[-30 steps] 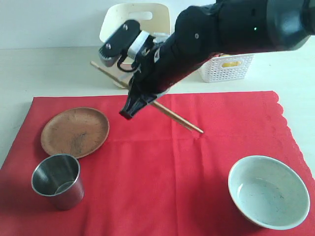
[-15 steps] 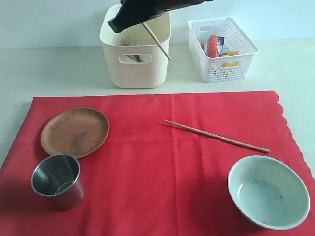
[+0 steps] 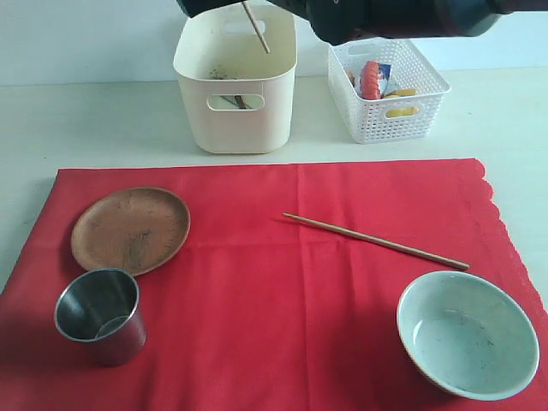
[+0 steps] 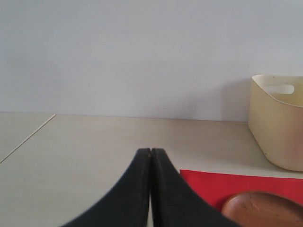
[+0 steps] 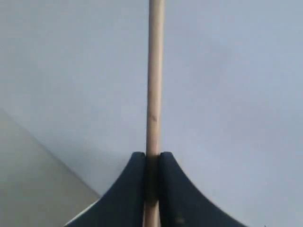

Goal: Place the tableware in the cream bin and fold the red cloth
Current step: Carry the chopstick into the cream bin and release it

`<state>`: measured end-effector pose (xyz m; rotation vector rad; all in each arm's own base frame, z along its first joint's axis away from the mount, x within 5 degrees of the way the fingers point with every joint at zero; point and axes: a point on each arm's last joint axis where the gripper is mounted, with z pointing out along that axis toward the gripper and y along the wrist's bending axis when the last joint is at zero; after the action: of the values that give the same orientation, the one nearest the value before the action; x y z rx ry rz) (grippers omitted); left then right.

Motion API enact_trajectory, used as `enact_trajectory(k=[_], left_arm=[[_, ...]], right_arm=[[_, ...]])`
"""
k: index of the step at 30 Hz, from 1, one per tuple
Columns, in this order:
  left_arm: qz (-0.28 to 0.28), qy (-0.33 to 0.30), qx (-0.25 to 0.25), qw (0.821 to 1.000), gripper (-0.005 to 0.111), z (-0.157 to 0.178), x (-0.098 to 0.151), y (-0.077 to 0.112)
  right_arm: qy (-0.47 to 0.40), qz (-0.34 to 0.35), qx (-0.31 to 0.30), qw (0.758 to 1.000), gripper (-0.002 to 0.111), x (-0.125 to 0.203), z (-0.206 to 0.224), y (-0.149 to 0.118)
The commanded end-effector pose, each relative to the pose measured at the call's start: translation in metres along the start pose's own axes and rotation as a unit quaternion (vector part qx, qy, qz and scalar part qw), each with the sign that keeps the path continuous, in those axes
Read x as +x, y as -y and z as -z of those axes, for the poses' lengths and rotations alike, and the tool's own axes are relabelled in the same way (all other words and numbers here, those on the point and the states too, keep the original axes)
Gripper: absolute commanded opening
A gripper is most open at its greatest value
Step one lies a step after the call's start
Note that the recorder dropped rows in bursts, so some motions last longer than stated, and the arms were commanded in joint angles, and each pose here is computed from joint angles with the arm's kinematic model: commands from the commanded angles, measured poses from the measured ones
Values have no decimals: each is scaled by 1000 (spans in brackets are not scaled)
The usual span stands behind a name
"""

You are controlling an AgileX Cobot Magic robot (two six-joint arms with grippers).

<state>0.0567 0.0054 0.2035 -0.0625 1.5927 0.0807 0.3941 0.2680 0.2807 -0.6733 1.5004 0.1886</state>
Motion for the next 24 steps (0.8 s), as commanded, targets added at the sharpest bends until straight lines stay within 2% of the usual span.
enact_trajectory(k=[1, 8, 11, 18, 22, 24], left_arm=[[-2, 4, 3, 1000, 3, 0, 0, 0], [-2, 4, 3, 1000, 3, 0, 0, 0], [-2, 4, 3, 1000, 3, 0, 0, 0], [-2, 4, 3, 1000, 3, 0, 0, 0], [-2, 4, 3, 1000, 3, 0, 0, 0], [-2, 4, 3, 1000, 3, 0, 0, 0]], right_arm=[[9, -79, 49, 996, 0, 23, -11, 12], [-16, -114, 68, 991, 0, 47, -18, 14], [-18, -125, 68, 990, 5, 48, -19, 14], [-31, -170, 64, 983, 33, 52, -19, 12], [-46, -170, 54, 983, 52, 51, -18, 11], [-46, -171, 52, 983, 58, 46, -16, 12]])
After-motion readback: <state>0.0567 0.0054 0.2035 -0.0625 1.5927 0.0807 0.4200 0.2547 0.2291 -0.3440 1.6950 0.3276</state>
